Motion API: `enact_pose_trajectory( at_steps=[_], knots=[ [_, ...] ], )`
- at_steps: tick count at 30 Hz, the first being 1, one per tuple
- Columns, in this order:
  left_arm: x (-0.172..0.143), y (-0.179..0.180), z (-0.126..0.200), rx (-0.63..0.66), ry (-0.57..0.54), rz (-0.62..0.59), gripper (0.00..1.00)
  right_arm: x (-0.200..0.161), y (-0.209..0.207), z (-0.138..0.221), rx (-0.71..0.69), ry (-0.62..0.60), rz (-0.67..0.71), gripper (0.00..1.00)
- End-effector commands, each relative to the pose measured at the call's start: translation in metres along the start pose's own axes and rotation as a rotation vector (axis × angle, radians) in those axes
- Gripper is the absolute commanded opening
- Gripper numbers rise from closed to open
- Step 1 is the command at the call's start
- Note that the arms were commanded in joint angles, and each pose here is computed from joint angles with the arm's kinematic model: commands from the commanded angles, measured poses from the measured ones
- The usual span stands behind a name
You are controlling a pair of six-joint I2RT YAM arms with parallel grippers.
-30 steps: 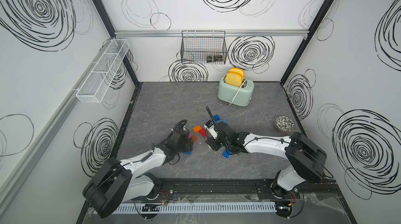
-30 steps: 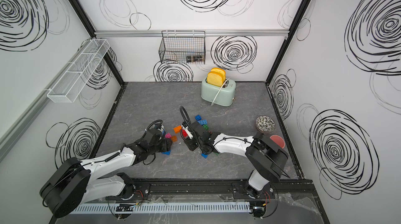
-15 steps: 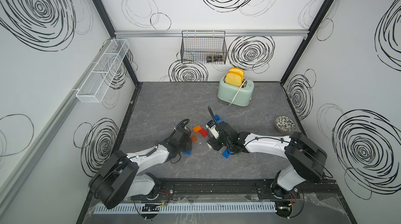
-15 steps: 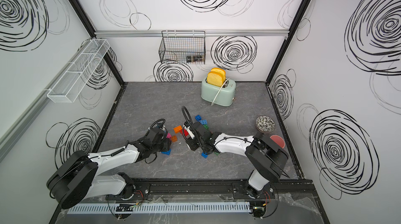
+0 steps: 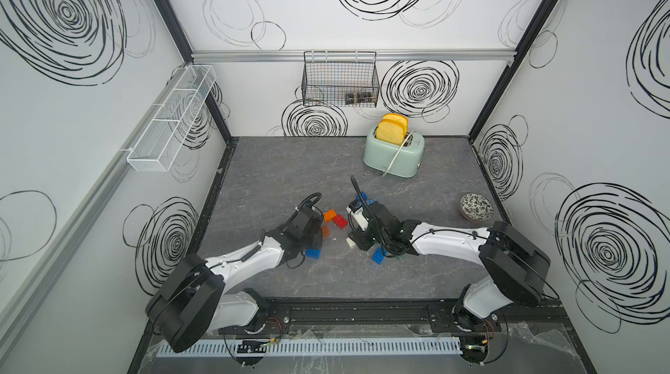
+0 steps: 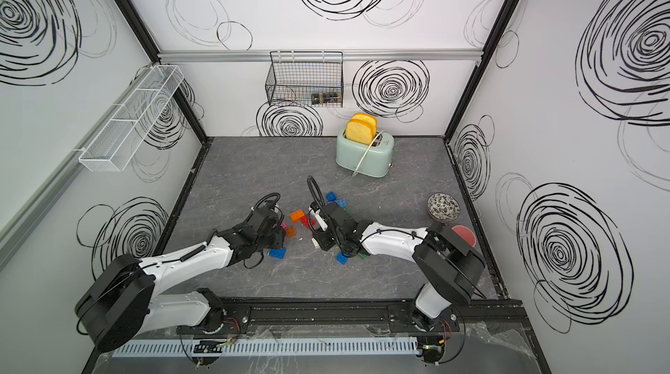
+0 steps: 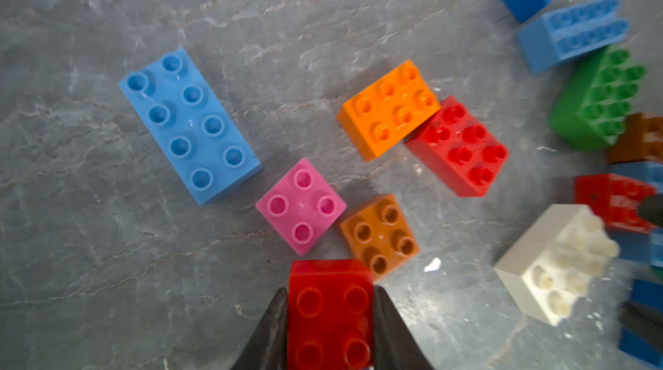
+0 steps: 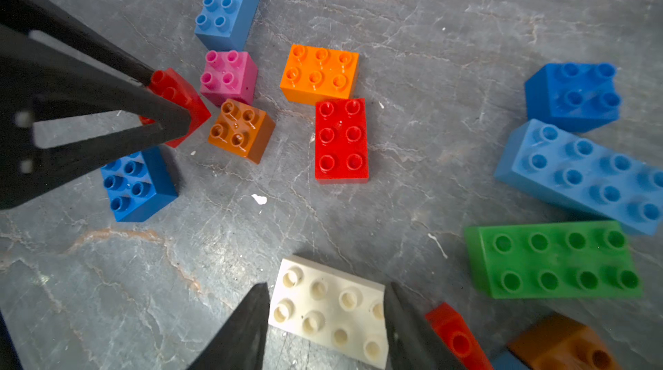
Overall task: Assemble a heart with lego
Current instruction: Pick up the lego brick from the center of the board.
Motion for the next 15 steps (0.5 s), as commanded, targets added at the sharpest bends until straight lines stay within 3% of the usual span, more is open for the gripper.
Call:
enact_pose_trajectory(
  at_steps=[1, 7, 15],
  knots=[
    [0.009, -0.021, 0.018, -0.034, -0.026, 0.012, 0.26, 0.004, -0.007, 0.011, 0.003, -0.014, -0.039, 0.55],
    [-0.018, -0.063, 0.022, -0.137, 0.014, 0.031, 0.25, 0.007, -0.016, 0.026, -0.004, -0.044, -0.072, 0.55],
    [-0.055, -0.074, 0.002, -0.073, 0.046, 0.056, 0.24, -0.001, -0.022, 0.037, -0.010, -0.054, -0.091, 0.55]
  ],
)
Point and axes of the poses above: each gripper's point midway between its finger pads, its own z axis back along the fingers, its own y axis along the line the jaws close on, x = y × z, the point moved 2 cm from there along z, back along the fingers, and after that the axes turned 4 degrees about -z, right-handed, at the moved point
